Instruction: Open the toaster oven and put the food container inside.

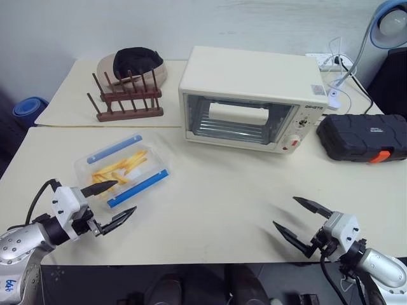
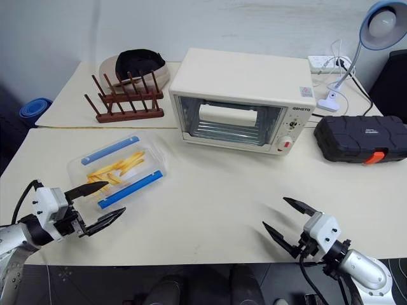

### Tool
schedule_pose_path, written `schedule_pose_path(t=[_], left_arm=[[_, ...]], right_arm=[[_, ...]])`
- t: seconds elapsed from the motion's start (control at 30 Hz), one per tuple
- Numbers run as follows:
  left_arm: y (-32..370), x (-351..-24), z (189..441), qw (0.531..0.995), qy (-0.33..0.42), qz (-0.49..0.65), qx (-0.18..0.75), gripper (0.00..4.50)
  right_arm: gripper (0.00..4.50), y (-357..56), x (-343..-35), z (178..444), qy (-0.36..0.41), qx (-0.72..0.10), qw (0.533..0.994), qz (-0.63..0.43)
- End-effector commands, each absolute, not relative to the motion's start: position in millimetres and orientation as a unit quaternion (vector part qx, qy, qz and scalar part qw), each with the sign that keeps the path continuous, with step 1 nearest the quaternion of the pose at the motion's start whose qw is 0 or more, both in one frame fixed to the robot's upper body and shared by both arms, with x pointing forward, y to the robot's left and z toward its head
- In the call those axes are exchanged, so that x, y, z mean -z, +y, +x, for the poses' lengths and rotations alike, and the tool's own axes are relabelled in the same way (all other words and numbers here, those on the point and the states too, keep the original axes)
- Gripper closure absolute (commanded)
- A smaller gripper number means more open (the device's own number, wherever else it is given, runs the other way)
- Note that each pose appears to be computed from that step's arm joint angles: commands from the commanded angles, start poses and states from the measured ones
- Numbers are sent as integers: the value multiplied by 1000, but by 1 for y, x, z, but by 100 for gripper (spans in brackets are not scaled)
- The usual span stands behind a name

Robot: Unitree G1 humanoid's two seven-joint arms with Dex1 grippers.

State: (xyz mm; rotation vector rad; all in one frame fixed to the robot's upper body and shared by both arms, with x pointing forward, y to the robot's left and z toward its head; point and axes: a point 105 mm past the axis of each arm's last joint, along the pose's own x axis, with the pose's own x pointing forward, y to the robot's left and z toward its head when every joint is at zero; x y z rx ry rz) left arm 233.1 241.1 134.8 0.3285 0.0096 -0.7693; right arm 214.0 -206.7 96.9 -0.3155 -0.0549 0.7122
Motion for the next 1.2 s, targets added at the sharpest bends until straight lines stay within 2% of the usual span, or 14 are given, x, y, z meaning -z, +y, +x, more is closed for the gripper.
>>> schedule_pose_path(t=[0.03,0.13,0.2,0.37,0.53,0.73,0.83,0.93,0.97,1.1,1.2], left_arm=[[242,-140,233,912,4,153,380,0],[238,-157,228,896,18,37,442,0],[240,-180,235,895,-21,-3,445,0],[217,-209,252,873,-55,23,485,0],[204,-212,257,861,-61,28,505,0],[201,-205,259,865,-58,27,498,0],[199,-205,262,869,-60,20,491,0],[196,-209,273,867,-59,-4,494,0],[195,-213,280,868,-66,-7,492,40],[180,-231,312,869,-89,-12,487,142],[157,-244,335,858,-104,-7,502,236]], right_arm=[[5,-199,-116,219,-60,-349,925,-138],[5,-190,-148,242,-96,-348,928,-95],[5,-186,-163,253,-105,-355,925,-86],[5,-166,-202,292,-124,-370,919,-57],[5,-148,-222,319,-134,-368,918,-54],[5,-124,-232,319,-161,-416,893,-60],[5,-108,-237,305,-190,-454,866,-86],[5,-103,-222,287,-194,-485,841,-144],[0,-104,-213,283,-184,-490,837,-160],[0,-107,-186,274,-156,-503,827,-198],[0,-107,-177,272,-152,-505,823,-212]])
